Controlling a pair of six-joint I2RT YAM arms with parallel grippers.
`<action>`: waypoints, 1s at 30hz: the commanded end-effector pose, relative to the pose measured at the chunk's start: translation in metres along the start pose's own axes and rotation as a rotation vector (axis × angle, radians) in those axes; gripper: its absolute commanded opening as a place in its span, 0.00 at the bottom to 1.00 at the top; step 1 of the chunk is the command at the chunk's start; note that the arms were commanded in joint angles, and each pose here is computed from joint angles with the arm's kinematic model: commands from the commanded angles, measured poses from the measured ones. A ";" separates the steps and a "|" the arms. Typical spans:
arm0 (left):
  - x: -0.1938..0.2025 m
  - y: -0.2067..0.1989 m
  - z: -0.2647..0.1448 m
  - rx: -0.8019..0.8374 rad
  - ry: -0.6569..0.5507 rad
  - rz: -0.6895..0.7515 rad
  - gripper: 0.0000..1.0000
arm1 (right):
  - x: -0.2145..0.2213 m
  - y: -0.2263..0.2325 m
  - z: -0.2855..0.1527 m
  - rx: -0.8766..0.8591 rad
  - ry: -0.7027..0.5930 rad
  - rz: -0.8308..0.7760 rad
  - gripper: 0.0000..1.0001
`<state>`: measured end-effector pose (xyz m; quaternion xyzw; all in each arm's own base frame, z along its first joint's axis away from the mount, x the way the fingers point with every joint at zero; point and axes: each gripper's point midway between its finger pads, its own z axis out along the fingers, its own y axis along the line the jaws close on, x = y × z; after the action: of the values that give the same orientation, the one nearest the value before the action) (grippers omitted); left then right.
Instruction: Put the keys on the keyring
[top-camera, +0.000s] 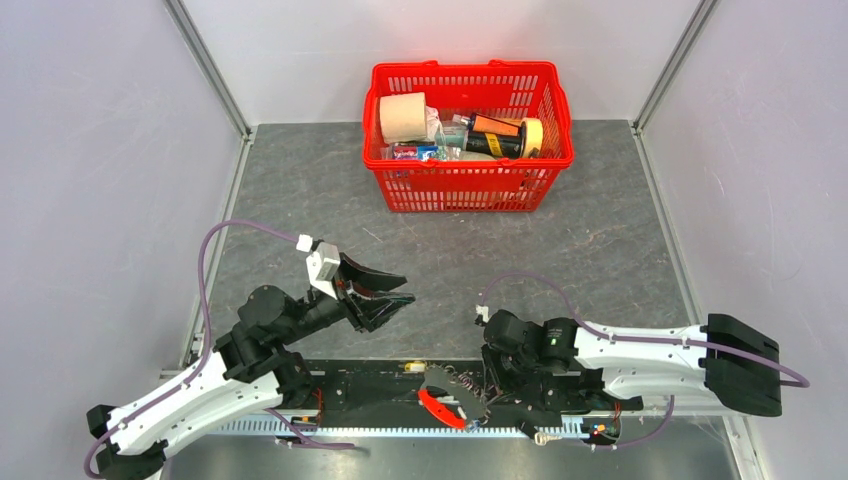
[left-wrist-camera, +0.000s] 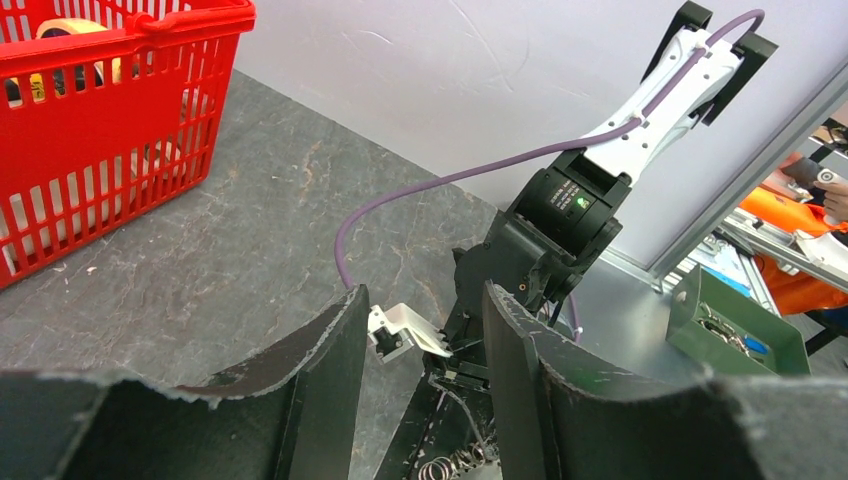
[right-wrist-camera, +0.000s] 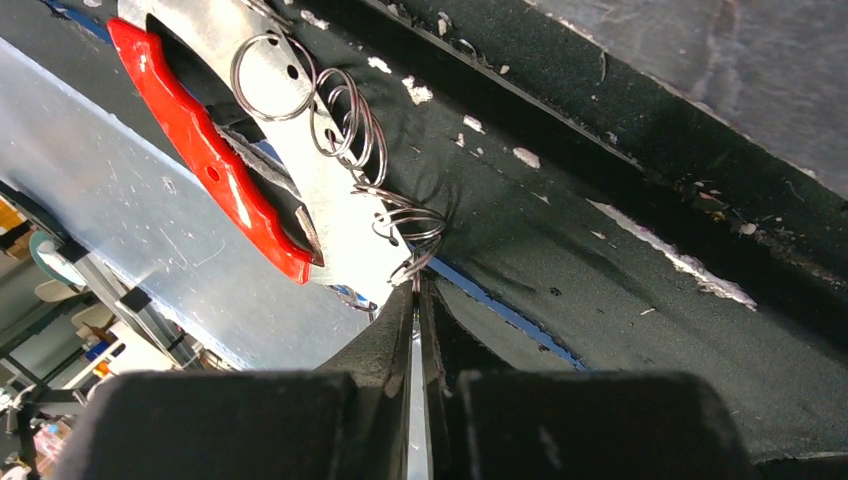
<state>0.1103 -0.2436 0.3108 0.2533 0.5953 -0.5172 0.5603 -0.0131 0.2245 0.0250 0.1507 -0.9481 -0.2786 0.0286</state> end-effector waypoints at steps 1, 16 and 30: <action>-0.007 -0.002 0.000 0.002 -0.032 -0.020 0.53 | -0.008 0.009 -0.004 -0.015 -0.038 0.001 0.04; -0.022 -0.025 -0.002 0.107 -0.057 -0.037 0.53 | -0.053 0.087 -0.072 -0.128 -0.228 -0.170 0.00; -0.047 -0.059 -0.009 0.254 -0.082 -0.051 0.53 | -0.116 0.138 -0.138 -0.118 -0.441 -0.236 0.00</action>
<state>0.0772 -0.2468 0.3463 0.2857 0.5394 -0.5857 0.5333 0.0529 0.2985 0.1922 0.1976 -0.8939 -0.3746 -0.1469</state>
